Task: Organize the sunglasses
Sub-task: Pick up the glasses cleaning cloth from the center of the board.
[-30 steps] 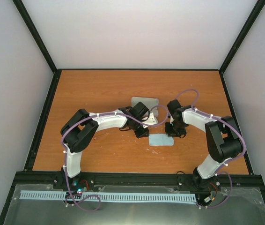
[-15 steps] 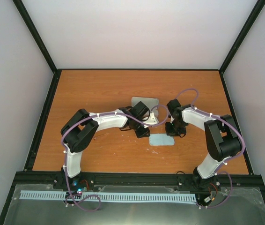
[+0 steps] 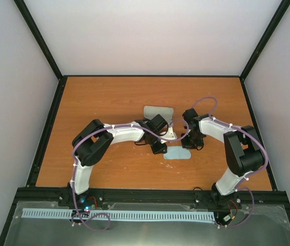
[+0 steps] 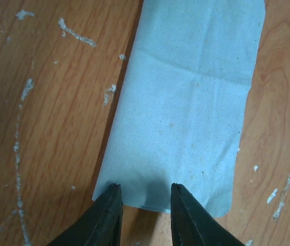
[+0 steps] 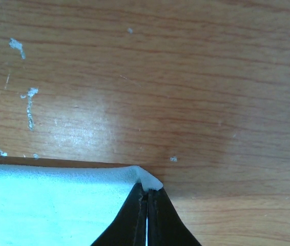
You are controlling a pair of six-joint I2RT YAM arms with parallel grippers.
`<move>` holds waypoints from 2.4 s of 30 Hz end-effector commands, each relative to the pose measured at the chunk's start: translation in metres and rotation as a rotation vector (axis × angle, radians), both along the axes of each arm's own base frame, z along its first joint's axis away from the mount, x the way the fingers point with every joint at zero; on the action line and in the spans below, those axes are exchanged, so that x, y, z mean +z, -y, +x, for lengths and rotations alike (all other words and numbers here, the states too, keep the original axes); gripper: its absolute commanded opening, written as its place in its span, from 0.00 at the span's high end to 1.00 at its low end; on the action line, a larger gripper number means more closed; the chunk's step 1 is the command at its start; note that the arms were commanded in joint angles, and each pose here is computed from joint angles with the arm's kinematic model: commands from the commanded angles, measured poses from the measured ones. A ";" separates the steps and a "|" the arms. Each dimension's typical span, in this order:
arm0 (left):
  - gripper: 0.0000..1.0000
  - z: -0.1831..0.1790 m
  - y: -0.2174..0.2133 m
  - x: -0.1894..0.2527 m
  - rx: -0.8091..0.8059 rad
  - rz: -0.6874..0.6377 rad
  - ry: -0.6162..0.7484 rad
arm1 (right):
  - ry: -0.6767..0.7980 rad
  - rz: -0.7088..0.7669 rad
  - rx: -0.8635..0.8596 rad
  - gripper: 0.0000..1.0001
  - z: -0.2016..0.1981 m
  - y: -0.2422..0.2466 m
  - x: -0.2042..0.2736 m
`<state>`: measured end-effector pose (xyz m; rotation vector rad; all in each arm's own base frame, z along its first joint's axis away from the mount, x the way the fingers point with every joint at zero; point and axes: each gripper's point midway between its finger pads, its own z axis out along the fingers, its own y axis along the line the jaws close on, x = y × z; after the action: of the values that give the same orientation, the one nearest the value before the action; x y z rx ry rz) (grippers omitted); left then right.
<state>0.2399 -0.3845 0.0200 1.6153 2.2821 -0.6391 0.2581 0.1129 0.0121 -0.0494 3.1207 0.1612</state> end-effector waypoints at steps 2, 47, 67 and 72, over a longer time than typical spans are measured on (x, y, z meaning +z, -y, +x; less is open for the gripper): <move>0.73 0.004 0.009 0.001 -0.007 -0.010 0.002 | -0.021 -0.005 0.001 0.97 -0.007 0.001 -0.007; 0.78 0.021 0.003 -0.004 0.042 0.010 0.074 | -0.018 0.003 0.000 0.97 -0.011 0.001 -0.007; 0.99 0.013 0.007 0.008 0.016 0.011 0.090 | 0.017 0.011 -0.003 0.97 0.000 -0.001 0.003; 0.99 0.024 0.004 0.017 0.035 0.005 0.124 | 0.034 0.009 -0.001 0.97 0.006 -0.002 0.008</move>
<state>0.2520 -0.3871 0.0182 1.5883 2.2539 -0.5503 0.2579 0.1131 0.0129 -0.0510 3.1050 0.1700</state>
